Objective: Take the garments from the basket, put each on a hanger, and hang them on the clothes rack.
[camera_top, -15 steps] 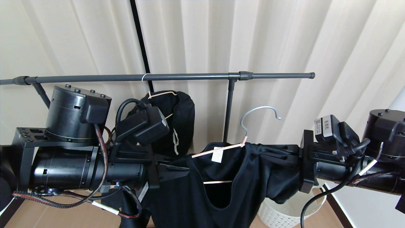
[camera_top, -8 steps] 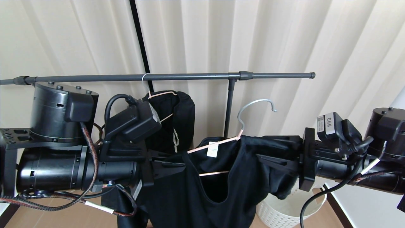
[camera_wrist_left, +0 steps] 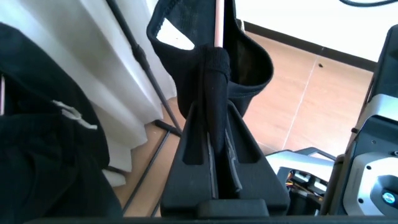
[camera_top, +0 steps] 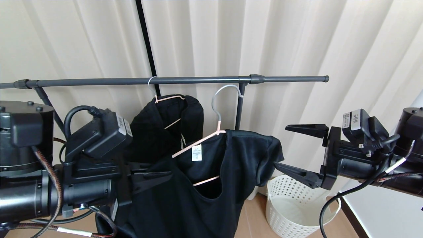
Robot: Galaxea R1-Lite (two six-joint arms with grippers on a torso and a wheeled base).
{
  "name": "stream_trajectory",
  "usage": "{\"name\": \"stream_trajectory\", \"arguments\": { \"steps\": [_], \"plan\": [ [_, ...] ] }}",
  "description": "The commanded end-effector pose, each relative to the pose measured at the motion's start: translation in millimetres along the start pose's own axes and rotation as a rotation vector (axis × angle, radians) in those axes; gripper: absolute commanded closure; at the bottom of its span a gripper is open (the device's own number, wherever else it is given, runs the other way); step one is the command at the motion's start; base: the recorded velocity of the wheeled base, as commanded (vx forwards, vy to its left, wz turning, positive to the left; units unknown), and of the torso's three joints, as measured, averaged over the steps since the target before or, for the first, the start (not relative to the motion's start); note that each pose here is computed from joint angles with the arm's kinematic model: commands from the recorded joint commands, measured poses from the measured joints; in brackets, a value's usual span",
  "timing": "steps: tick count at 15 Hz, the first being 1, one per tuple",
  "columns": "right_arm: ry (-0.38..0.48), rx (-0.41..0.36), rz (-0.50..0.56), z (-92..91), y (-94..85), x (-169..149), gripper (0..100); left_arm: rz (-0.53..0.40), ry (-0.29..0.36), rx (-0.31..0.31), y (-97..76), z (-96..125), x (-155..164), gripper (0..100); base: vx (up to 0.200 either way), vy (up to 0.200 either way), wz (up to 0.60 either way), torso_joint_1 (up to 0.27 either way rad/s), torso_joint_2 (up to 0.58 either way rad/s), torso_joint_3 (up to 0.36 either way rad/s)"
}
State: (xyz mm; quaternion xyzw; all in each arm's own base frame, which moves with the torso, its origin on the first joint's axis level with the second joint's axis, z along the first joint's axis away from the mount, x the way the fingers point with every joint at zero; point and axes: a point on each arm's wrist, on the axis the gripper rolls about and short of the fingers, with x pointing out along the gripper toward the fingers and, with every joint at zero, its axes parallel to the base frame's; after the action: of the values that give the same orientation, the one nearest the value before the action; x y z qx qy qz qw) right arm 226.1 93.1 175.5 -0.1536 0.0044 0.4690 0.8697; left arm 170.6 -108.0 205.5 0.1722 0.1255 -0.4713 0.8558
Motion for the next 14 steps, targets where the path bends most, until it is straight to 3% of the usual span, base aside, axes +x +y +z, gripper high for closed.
{"name": "stream_trajectory", "arguments": {
  "steps": [1,7,14],
  "plan": [
    [0.003,0.002,0.0,-1.0,-0.5,1,0,0.024,-0.035,0.014,-7.5,-2,-19,100,0.0,0.0,0.0,0.0,0.0,0.0],
    [0.057,0.026,-0.03,-19.1,-16.2,8,0,0.033,-0.066,0.036,-26.8,-17,-47,100,0.0,0.0,0.0,0.0,0.0,0.0],
    [0.12,0.037,-0.037,-42.4,-28.9,19,0,0.046,-0.12,0.06,-31.8,-31,-44,100,0.0,0.0,0.0,0.0,0.0,0.0]
  ]
}}
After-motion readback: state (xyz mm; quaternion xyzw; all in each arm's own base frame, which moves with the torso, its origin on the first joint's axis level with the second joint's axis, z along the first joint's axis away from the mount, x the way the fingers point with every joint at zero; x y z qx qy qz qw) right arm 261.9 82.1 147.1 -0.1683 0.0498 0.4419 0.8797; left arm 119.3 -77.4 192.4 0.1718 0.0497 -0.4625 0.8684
